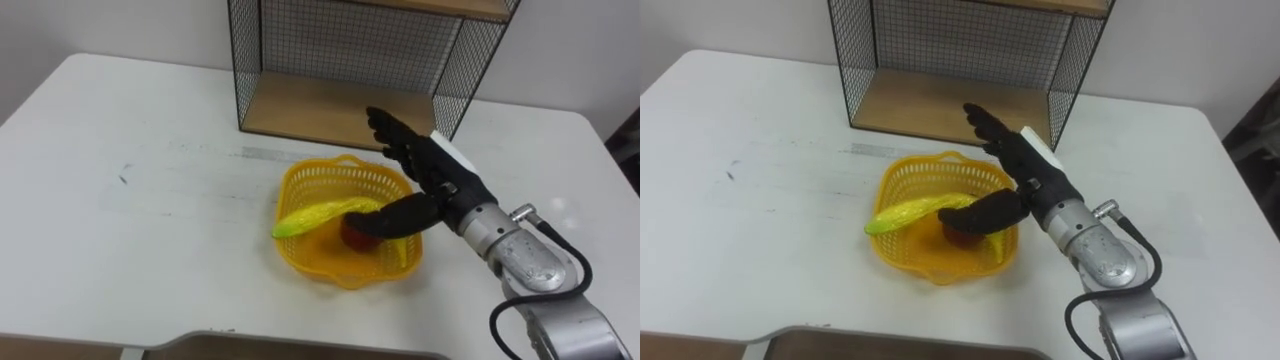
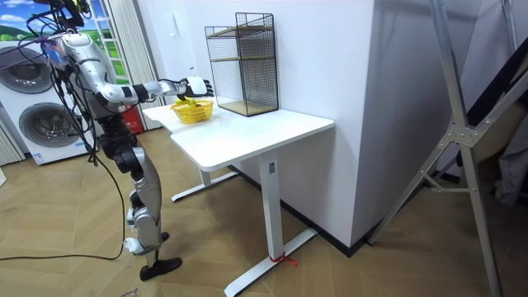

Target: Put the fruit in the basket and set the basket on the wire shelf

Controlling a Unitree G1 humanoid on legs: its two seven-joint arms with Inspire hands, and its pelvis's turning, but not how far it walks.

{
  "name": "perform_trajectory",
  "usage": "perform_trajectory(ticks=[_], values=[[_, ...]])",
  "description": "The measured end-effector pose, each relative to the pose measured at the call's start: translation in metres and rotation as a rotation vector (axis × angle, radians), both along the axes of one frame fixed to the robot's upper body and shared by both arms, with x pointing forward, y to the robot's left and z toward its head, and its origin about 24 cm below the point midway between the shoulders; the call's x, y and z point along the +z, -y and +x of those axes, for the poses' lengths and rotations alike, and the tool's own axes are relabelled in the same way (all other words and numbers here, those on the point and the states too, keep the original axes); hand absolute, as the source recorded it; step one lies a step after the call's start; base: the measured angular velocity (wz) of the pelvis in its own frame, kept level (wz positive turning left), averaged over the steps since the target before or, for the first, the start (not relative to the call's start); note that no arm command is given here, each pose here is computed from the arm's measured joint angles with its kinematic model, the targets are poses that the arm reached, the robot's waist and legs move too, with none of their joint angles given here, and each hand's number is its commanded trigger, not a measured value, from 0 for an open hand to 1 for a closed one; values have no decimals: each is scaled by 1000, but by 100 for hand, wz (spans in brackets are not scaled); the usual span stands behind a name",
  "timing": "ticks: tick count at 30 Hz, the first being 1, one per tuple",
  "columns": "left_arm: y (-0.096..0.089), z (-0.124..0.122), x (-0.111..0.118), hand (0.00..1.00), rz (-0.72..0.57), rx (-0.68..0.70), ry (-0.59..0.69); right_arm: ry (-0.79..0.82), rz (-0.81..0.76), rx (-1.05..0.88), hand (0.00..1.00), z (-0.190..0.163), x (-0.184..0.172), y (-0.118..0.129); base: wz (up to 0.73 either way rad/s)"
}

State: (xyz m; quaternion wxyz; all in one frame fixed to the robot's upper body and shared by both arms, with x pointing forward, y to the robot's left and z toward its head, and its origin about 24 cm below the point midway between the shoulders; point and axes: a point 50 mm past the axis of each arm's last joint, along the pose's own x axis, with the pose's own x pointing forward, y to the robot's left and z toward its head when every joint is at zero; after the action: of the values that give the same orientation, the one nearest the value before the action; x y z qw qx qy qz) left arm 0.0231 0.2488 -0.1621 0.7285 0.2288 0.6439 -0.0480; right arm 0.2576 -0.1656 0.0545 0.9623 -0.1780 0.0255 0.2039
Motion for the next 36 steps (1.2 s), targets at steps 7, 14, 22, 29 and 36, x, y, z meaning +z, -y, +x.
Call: perform_trajectory(ticks=[7, 14, 22, 29, 36], values=[[-2, -8, 0, 0, -24, 127, 15, 20, 12, -48, 0, 2, 5, 11, 0], [-14, -26, 3, 0, -25, 488, 72, 41, 74, -179, 0, 1, 9, 33, 4], [-37, -37, 12, 0, 122, 1005, 246, -2, 204, -389, 0, -17, -4, 63, 2], [-76, -6, 46, 0, 397, 1272, 566, -28, 200, -607, 0, -40, -17, 94, -1], [-112, 44, 128, 0, 691, 1358, 1050, -18, 170, -788, 0, -59, -22, 114, -3]])
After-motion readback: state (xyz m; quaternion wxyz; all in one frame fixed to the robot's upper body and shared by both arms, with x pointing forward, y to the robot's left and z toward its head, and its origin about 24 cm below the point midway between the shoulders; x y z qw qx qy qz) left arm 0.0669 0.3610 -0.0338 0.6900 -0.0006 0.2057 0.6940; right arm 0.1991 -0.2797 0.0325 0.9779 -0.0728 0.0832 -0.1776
